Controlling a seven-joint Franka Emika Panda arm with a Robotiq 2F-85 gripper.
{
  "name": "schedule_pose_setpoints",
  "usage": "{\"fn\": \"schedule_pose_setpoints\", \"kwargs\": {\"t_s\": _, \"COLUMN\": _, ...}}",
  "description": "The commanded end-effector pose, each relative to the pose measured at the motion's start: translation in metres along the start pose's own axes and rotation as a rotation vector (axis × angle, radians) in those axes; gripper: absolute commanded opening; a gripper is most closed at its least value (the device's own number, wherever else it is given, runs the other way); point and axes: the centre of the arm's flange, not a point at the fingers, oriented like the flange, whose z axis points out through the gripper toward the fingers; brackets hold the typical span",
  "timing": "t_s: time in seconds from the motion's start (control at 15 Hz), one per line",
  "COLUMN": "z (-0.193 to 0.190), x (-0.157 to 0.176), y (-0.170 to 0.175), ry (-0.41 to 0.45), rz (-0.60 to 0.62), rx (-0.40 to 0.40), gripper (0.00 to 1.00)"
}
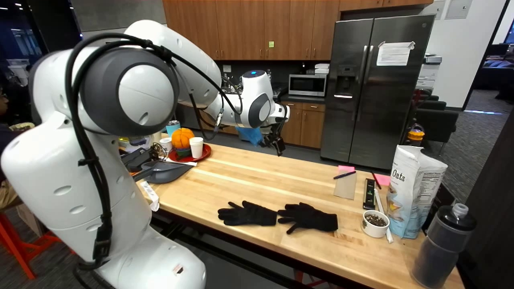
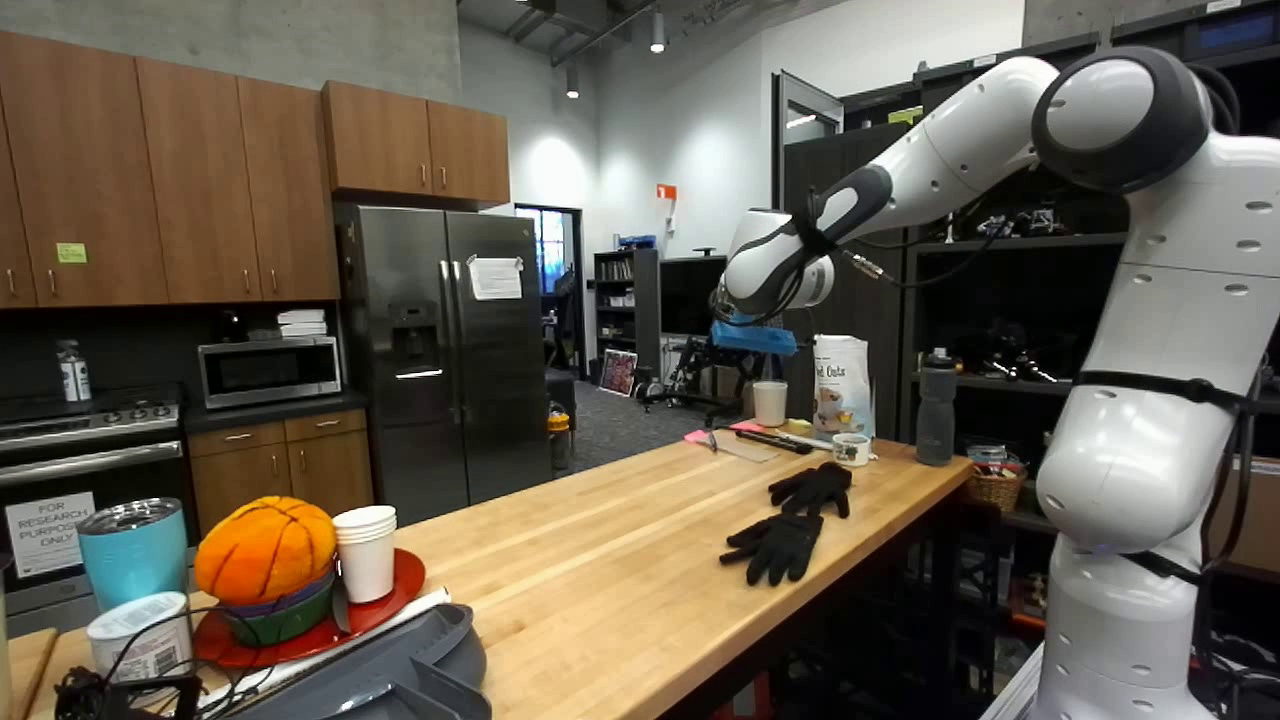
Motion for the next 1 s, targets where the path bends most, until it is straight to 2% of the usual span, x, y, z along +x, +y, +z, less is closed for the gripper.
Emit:
{"fn": "schedule_pose_setpoints", "kwargs": {"t_s": 0.0, "z": -0.0028, "x": -0.0005, "y": -0.0002, "ry": 0.000, "rz": -0.007, "rx": 0.001, "gripper": 1.00}}
{"fn": "schedule_pose_setpoints", "kwargs": {"t_s": 0.93, "z": -0.0031, "x": -0.0024, "y": 0.0003, "ry": -0.003, "rz": -0.019, "rx": -0.001, "gripper": 1.00}}
